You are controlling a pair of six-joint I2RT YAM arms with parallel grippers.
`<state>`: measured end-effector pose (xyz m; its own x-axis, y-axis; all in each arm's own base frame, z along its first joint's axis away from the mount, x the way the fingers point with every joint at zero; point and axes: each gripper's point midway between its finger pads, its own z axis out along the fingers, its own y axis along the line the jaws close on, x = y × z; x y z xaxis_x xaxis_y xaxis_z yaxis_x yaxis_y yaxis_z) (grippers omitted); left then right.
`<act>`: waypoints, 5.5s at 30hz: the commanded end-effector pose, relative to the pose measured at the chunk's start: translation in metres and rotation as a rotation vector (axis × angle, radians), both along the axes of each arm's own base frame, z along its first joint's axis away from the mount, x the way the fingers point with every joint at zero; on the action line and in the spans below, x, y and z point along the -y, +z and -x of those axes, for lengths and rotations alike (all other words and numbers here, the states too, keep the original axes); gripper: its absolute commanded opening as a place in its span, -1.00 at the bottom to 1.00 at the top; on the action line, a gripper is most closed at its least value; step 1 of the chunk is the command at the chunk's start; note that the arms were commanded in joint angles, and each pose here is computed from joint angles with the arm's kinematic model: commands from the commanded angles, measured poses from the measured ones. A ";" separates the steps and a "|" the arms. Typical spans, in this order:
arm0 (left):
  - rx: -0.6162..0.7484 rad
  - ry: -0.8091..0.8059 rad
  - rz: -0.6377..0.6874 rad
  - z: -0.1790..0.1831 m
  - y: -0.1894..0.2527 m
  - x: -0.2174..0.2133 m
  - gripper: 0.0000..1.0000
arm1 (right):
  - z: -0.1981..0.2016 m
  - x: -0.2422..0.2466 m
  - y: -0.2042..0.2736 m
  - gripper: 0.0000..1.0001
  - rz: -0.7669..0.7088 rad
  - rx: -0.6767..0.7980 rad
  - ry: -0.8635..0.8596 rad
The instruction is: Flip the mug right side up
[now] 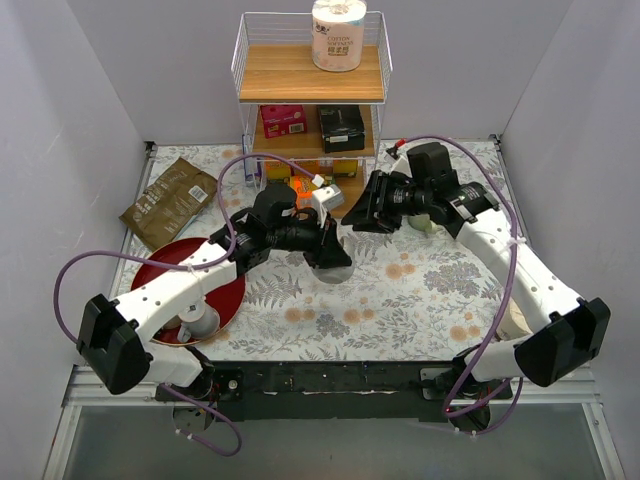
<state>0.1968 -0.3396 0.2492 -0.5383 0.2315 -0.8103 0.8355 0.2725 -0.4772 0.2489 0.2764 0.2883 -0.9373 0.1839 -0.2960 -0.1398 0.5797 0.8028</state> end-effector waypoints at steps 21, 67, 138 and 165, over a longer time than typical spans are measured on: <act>0.161 0.021 0.023 -0.030 0.031 0.019 -1.00 | 0.009 -0.013 -0.061 -0.63 0.214 -0.023 0.098; 0.045 0.453 0.024 -0.038 0.044 -0.041 0.96 | -0.060 0.123 -0.080 -0.97 0.471 0.739 -0.526; -0.038 0.832 -0.136 -0.074 0.003 -0.089 0.96 | -0.006 0.097 -0.201 0.55 0.620 0.394 -0.278; -0.489 1.919 -0.415 -0.022 -0.049 -0.328 0.97 | -0.018 0.101 -0.086 0.91 0.511 0.314 -0.272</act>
